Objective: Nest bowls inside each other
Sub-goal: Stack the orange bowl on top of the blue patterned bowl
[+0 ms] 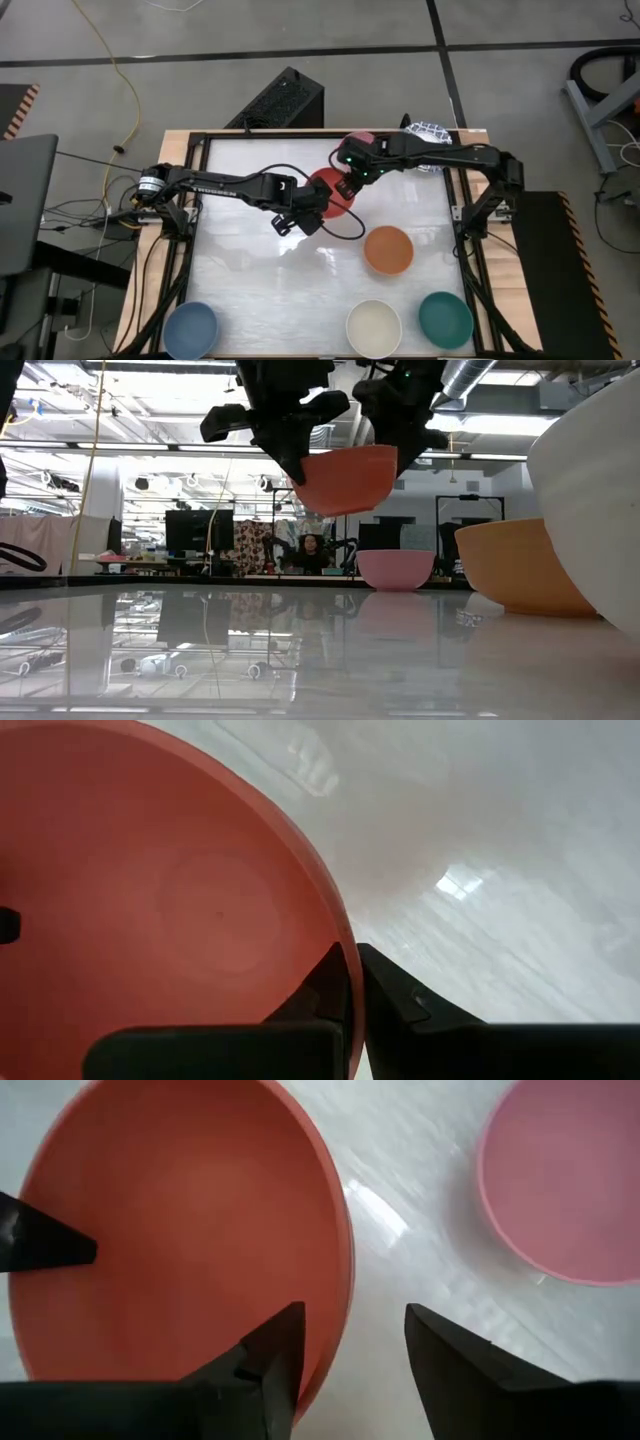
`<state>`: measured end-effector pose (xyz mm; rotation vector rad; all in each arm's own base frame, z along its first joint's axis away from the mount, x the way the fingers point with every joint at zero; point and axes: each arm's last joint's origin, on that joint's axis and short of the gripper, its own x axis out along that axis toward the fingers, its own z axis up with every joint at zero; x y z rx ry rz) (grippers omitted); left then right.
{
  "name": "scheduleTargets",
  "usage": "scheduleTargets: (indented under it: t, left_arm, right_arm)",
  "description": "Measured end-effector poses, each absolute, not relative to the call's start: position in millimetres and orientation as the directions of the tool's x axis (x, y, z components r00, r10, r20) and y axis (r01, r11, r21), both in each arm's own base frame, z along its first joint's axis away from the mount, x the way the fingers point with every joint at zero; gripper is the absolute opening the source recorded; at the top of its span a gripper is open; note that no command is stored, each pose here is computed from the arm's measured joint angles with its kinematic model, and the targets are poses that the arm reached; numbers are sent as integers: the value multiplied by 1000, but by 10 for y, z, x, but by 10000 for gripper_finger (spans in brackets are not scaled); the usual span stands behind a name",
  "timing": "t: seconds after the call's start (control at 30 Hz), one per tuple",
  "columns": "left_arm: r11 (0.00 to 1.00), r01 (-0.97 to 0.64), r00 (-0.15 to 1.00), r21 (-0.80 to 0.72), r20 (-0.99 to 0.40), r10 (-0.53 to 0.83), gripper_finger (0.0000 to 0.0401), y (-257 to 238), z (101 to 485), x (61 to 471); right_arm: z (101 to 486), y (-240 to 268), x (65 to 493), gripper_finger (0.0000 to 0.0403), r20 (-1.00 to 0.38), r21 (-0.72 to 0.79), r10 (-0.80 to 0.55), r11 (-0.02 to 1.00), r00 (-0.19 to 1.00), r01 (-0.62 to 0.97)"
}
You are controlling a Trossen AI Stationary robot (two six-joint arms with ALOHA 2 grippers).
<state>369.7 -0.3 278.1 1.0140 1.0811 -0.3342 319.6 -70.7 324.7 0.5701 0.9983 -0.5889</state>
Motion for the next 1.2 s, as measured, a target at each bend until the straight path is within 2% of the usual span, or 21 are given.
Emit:
scheduleTargets:
  t: [0.27, 0.6, 0.87, 1.07, 1.2]
  left_arm:
    - [524, 689, 449, 501, -862, 233, 0, -2, 2746, 3676]
    - [487, 711, 451, 507, -860, 237, 0, -1, 2747, 3678]
    - [510, 695, 455, 507, -859, 235, 12, -5, 2749, 3682]
    - [521, 686, 455, 508, -858, 239, 61, -40, 2748, 3678]
    - [517, 660, 448, 546, -838, 313, 94, -67, 2751, 3673]
  right_arm:
    - [3216, -712, 3228, 149, -890, 168, -190, 708, 415, 686]
    - [3213, -718, 3224, 15, -893, 179, -179, 700, 413, 691]
    - [3209, -713, 3216, 13, -898, 184, -174, 688, 405, 702]
    - [3210, -701, 3221, 12, -897, 191, -162, 697, 410, 692]
    - [3213, -707, 3224, 12, -895, 198, -163, 691, 416, 695]
